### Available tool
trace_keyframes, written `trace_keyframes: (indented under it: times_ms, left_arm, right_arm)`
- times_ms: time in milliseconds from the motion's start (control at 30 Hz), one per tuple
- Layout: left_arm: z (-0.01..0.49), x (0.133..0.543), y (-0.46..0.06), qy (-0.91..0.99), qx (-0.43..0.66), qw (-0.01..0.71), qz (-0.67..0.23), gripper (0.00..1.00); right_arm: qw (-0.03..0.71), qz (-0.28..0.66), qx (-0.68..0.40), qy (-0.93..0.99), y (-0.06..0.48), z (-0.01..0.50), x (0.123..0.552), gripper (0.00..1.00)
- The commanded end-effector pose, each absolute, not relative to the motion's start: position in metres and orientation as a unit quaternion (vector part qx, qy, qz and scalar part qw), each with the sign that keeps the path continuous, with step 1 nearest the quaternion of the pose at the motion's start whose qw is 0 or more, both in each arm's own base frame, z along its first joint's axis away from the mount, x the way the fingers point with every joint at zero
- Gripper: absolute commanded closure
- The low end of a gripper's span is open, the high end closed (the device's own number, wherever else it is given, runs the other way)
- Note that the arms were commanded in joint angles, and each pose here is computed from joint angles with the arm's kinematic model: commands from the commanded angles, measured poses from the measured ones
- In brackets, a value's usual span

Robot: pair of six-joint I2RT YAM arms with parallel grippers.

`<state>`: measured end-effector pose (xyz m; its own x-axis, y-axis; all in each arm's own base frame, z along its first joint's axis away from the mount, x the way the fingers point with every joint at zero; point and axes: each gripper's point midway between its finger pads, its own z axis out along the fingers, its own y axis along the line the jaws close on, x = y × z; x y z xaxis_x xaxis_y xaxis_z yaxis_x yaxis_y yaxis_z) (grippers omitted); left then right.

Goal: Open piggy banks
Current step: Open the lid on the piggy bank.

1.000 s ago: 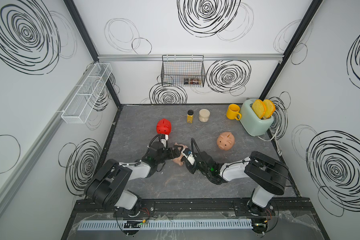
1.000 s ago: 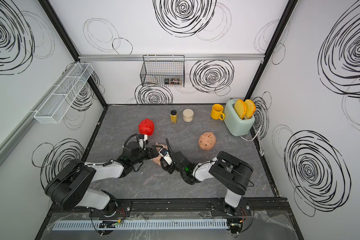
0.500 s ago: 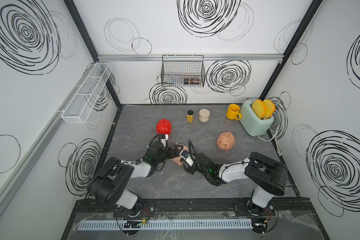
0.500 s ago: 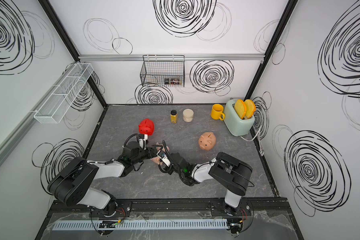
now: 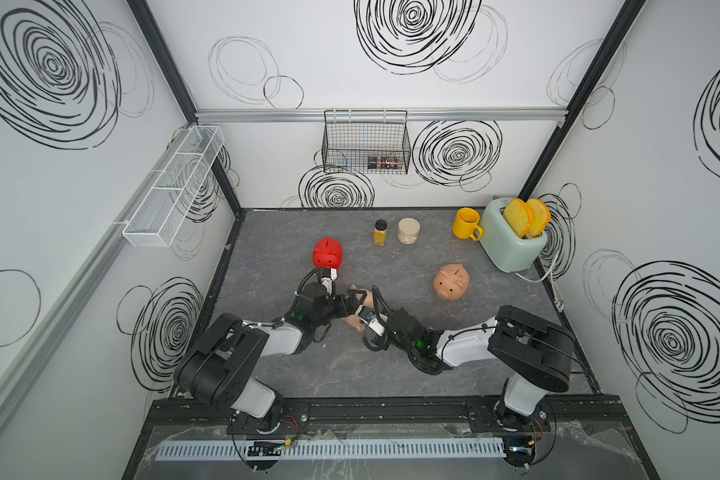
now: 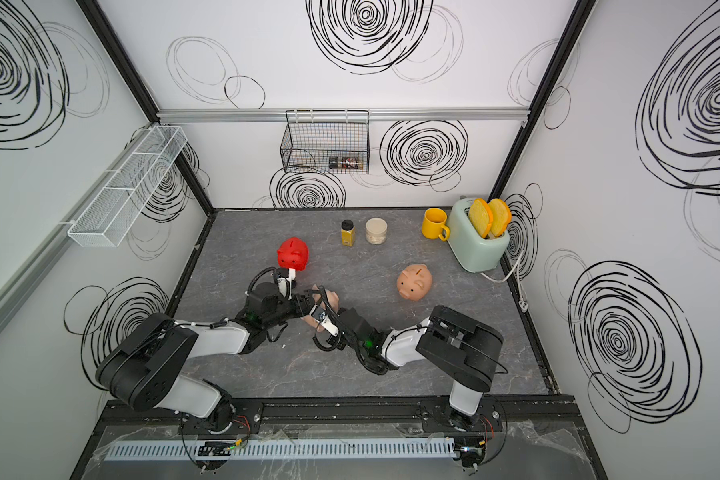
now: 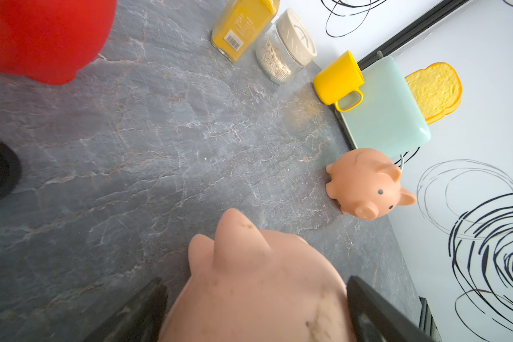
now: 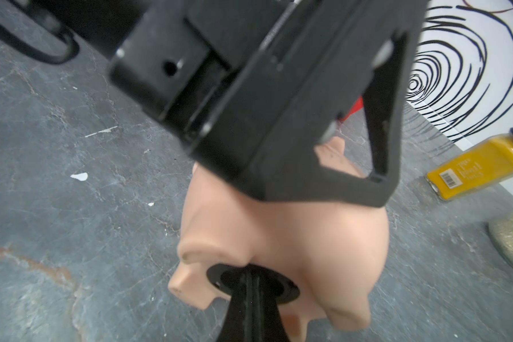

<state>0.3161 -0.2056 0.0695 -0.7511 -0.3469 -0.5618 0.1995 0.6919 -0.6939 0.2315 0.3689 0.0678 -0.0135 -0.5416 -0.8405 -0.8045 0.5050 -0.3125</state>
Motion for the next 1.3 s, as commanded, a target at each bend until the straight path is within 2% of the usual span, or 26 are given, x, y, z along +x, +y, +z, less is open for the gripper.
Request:
trace_keyframes:
  times_ms: [0,600,967,1267]
  left_arm:
    - [-0.004,0.253,-0.201,0.914,-0.054,0.191,-0.353,0.04]
    - [-0.005,0.252,-0.2,0.914,-0.055,0.191,-0.353,0.04]
    - [-0.009,0.25,-0.199,0.916,-0.055,0.187,-0.35,0.04]
    - [-0.015,0.249,-0.199,0.918,-0.056,0.181,-0.348,0.04]
  right_arm:
    - [0.516,0.116,-0.499,0.687,0.379,0.067,0.232,1.0]
    - [0.523,0.123,-0.48,0.694,0.358,0.075,0.223,1.0]
    - [0.54,0.063,-0.506,0.67,0.359,0.068,0.22,1.0]
    - [0.543,0.064,-0.514,0.66,0.358,0.07,0.214,1.0]
